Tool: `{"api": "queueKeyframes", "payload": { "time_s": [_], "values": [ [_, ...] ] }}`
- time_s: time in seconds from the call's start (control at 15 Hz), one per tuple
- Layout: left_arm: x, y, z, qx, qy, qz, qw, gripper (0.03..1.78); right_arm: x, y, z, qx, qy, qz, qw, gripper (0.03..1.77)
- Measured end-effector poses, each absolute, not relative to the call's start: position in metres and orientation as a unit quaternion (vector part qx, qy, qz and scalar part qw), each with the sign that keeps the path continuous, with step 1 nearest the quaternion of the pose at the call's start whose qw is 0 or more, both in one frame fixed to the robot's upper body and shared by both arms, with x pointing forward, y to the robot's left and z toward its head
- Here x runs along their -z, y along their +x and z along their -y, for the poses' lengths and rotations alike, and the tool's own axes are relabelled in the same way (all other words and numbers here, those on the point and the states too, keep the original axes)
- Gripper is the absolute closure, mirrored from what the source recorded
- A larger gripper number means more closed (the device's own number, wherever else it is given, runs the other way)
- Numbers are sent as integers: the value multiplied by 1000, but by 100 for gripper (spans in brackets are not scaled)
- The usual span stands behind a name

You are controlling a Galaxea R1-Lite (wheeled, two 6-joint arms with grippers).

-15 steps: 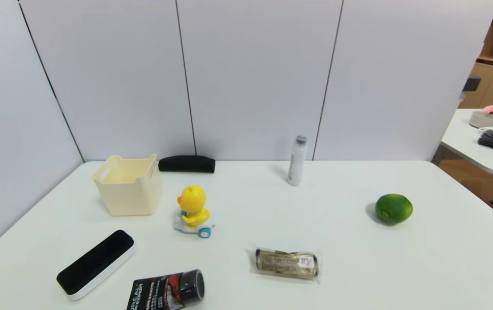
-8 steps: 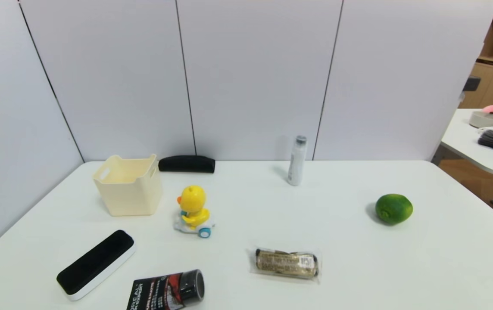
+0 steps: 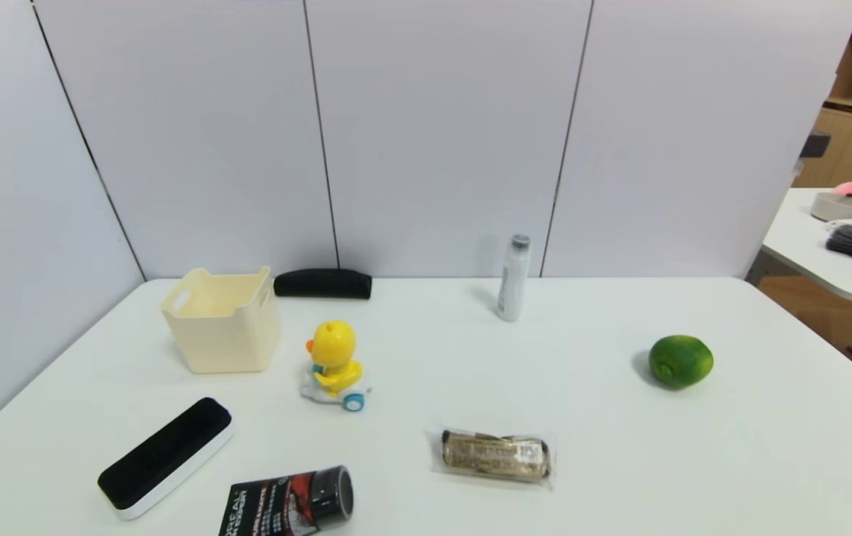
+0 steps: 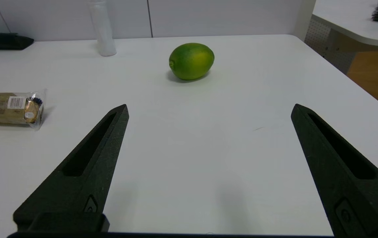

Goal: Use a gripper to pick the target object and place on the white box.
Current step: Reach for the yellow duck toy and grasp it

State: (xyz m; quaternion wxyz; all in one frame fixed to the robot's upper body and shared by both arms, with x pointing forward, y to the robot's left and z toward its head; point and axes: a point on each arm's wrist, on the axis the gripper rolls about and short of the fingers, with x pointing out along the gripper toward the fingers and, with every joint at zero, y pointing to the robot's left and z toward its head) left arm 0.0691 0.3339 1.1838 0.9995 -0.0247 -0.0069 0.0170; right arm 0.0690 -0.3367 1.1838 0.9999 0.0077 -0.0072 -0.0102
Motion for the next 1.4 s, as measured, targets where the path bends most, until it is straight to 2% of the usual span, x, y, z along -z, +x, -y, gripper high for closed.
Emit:
{"api": "queueKeyframes", "payload": {
  "time_s": [0.4,0.53,0.73,1.0,1.2,1.4],
  "values": [
    [-1185,70,-334,-17,-8,-28,999,12,-1184,69,337,10,8,7,1000,10],
    [-1199,67,-333,-5,9,-44,999,12,-1184,69,337,10,8,7,1000,10],
    [-1234,68,-332,47,36,-85,995,12,-1184,69,337,10,8,7,1000,10],
    [-1275,100,-330,120,84,-159,976,12,-1184,69,337,10,8,7,1000,10],
    [-1291,136,-321,192,110,-213,952,12,-1184,69,337,10,8,7,1000,10],
    [-1293,173,-302,252,129,-242,928,12,-1184,69,337,10,8,7,1000,10]
  ]
}}
